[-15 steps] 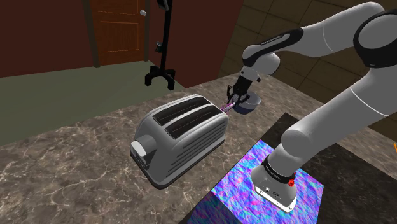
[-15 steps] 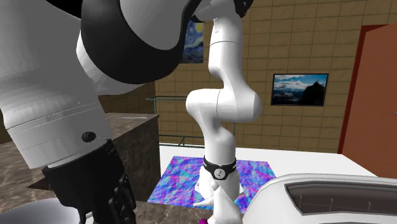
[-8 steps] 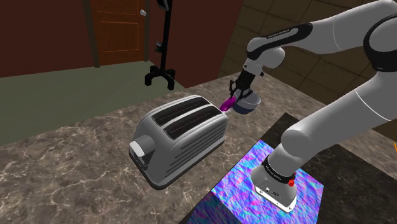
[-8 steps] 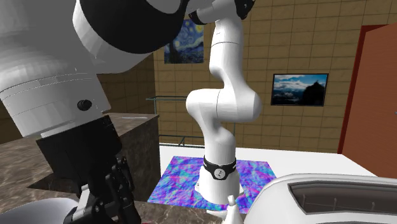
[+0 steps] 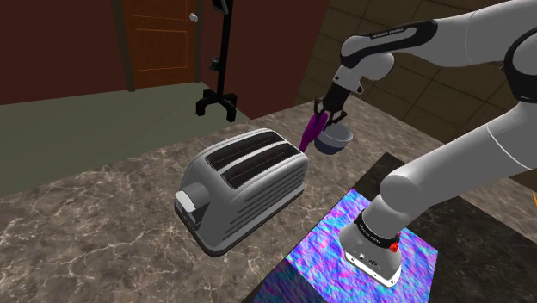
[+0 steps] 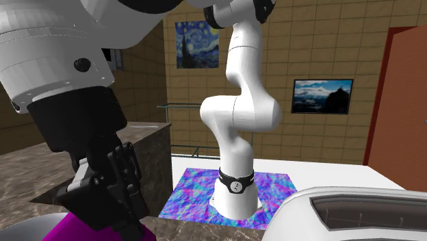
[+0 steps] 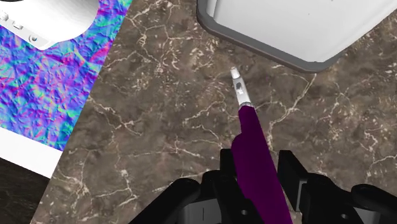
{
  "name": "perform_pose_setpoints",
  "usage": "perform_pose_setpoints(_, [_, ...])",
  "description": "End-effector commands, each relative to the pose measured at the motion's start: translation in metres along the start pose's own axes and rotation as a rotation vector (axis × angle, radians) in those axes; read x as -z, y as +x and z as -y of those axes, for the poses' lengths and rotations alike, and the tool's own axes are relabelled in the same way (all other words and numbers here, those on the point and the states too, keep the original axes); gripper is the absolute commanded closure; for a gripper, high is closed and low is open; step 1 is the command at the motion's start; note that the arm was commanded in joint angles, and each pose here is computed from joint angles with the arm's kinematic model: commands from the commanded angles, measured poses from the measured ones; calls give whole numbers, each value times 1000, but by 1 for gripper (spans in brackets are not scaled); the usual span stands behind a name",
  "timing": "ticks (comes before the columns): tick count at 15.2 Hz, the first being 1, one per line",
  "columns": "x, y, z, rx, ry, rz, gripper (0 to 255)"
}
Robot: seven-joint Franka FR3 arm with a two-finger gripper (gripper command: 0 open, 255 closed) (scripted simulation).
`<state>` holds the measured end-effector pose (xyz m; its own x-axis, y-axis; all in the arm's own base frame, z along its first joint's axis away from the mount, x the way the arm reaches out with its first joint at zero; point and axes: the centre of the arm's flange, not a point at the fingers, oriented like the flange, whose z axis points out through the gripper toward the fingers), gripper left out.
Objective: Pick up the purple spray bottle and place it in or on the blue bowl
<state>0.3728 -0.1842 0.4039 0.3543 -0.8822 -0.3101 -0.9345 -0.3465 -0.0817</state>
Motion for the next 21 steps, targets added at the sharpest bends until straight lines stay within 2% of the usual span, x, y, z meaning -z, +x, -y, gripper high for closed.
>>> perform_pose_setpoints(1, [9, -4, 1, 0, 0, 0, 255])
perform_pose_setpoints(15, [76, -25, 6, 0, 0, 0, 255])
perform_pose_setpoints(21, [96, 46, -21, 0, 0, 0, 255])
